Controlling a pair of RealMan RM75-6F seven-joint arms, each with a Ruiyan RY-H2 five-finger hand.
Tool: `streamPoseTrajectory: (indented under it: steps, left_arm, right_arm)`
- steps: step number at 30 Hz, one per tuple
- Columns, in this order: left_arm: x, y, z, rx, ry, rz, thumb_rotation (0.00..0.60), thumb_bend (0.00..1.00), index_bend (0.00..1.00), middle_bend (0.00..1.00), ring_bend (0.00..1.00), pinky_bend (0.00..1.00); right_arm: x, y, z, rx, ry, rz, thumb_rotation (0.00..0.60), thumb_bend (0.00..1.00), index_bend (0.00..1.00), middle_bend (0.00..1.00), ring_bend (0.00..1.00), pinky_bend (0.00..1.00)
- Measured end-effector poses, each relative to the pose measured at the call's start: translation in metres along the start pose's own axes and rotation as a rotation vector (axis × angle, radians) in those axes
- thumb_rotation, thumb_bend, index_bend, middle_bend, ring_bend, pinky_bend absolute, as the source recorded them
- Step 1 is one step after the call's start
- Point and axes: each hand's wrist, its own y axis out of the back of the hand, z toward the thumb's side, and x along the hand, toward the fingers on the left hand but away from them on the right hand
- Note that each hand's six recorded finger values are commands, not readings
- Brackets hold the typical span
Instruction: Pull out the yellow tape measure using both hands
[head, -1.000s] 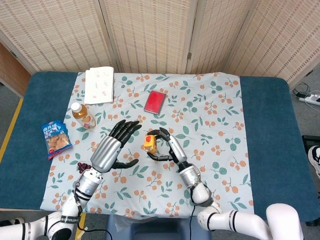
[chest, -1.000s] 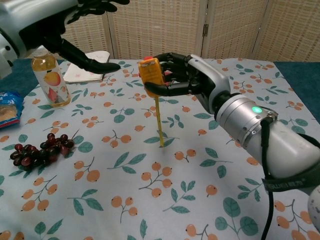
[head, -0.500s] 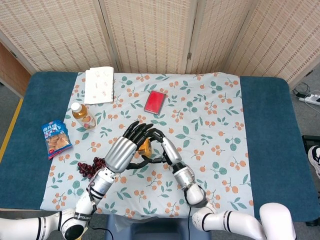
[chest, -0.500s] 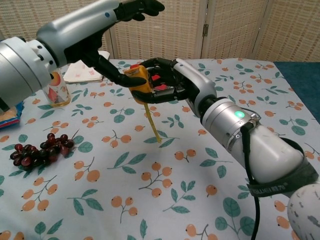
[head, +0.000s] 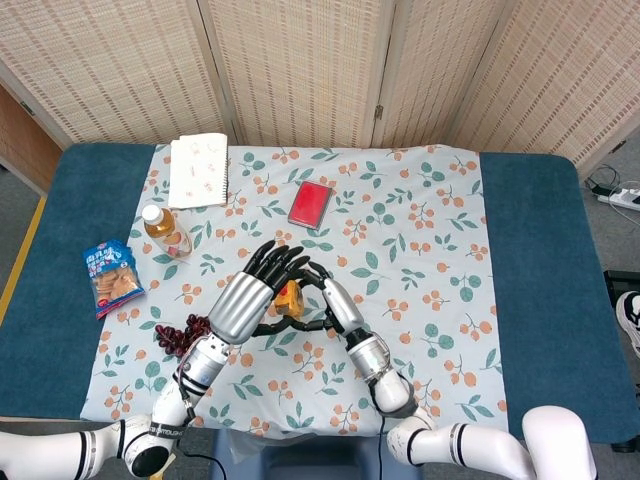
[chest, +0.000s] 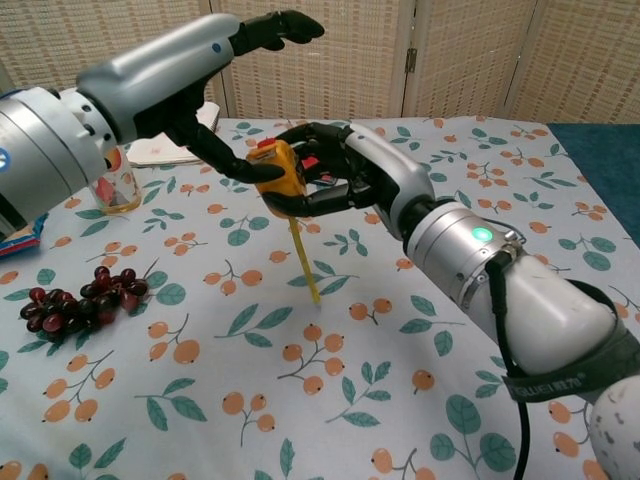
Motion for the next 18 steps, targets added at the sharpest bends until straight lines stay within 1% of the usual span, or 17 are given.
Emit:
streamPoseTrajectory:
  steps: [13, 18]
  left_arm:
    - [0.0007, -0.0051, -0.0041, 0.005, 0.011, -0.010, 0.600, 0.26, 0.13, 0.09, 0.10, 0.00]
    - [-0.0004, -0.0063, -0.0071, 0.021, 0.013, -0.017, 0.600, 0.35, 0.14, 0.09, 0.10, 0.00]
  right_arm:
    - [0.0017, -0.0055, -0.0022, 0.009, -0.014, 0.022, 0.600, 0.33, 0.61, 0.51, 0.37, 0.00]
    - [0.0024, -0.0058, -0.0027, 0.016, -0.016, 0.026, 0.600, 0.33, 0.61, 0.51, 0.37, 0.00]
